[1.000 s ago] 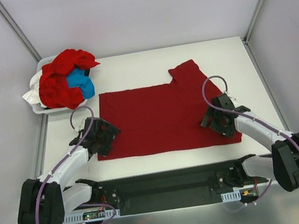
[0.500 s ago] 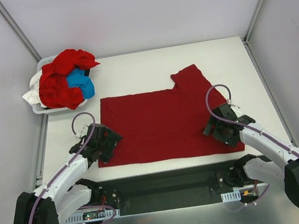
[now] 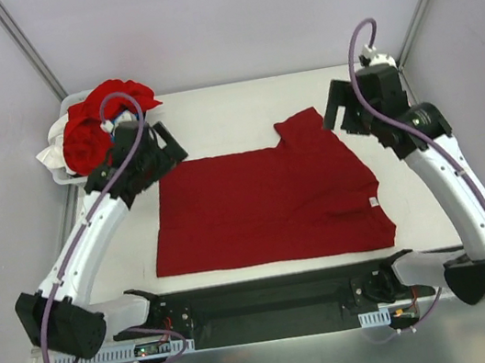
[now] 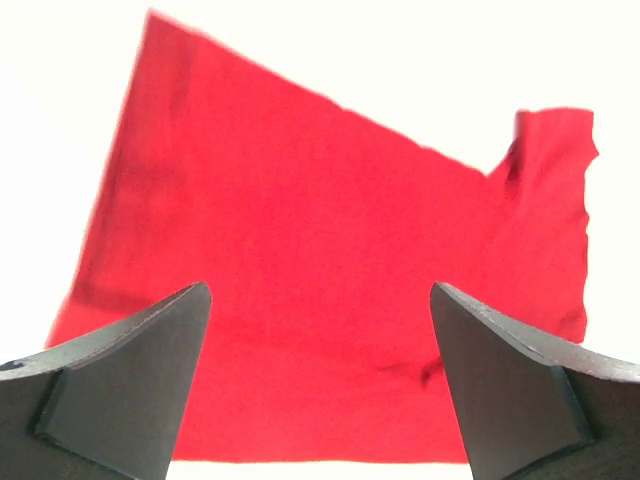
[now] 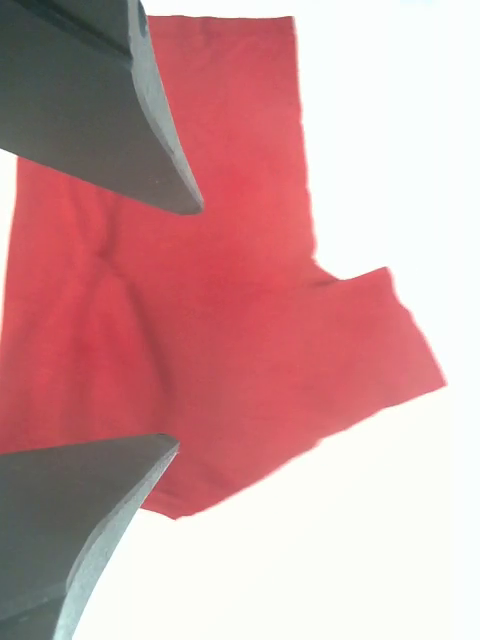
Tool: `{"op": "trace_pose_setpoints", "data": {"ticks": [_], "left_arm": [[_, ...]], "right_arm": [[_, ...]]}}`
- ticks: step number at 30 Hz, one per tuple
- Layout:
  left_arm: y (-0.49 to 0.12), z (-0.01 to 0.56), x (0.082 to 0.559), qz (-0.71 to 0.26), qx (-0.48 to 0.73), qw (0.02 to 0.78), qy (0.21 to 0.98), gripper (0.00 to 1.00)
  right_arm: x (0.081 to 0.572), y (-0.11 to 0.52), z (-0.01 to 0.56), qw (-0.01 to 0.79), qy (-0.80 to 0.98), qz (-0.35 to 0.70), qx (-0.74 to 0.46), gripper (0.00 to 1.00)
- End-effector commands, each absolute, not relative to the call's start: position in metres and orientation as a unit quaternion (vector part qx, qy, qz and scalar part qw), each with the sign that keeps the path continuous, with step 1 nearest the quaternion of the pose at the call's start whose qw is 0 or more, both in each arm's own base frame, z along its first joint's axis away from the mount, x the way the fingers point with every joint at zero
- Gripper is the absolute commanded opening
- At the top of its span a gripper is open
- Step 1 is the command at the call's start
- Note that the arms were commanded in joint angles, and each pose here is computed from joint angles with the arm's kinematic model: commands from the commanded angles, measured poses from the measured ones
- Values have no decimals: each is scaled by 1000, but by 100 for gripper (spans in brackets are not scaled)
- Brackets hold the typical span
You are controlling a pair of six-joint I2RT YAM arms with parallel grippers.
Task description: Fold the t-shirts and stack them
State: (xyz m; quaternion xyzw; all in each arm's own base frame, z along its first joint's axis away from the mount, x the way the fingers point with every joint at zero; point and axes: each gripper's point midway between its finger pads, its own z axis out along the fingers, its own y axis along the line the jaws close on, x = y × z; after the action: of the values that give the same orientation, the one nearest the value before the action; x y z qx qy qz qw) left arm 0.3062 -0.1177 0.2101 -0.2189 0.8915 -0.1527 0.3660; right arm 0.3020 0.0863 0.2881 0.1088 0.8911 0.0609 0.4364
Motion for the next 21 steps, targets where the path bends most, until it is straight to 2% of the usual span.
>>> {"op": "trace_pose_setpoints", "data": {"ticks": [1,6,9,21], "left_arm": [[-98,202,349,-86,-158,352,918,89],[-95,169,389,-40,-129,319,938,81],[-87,146,398,-14,-137,298,945,75],[-60,73,416,26,-270,244,931,71]], "right_arm": [[351,80,282,417,907,30,46,96],[422,92,249,394,910,118,43,96],[449,95,226,381,916,123,17,96],[494,92,153,336,937,99,7,96]]}}
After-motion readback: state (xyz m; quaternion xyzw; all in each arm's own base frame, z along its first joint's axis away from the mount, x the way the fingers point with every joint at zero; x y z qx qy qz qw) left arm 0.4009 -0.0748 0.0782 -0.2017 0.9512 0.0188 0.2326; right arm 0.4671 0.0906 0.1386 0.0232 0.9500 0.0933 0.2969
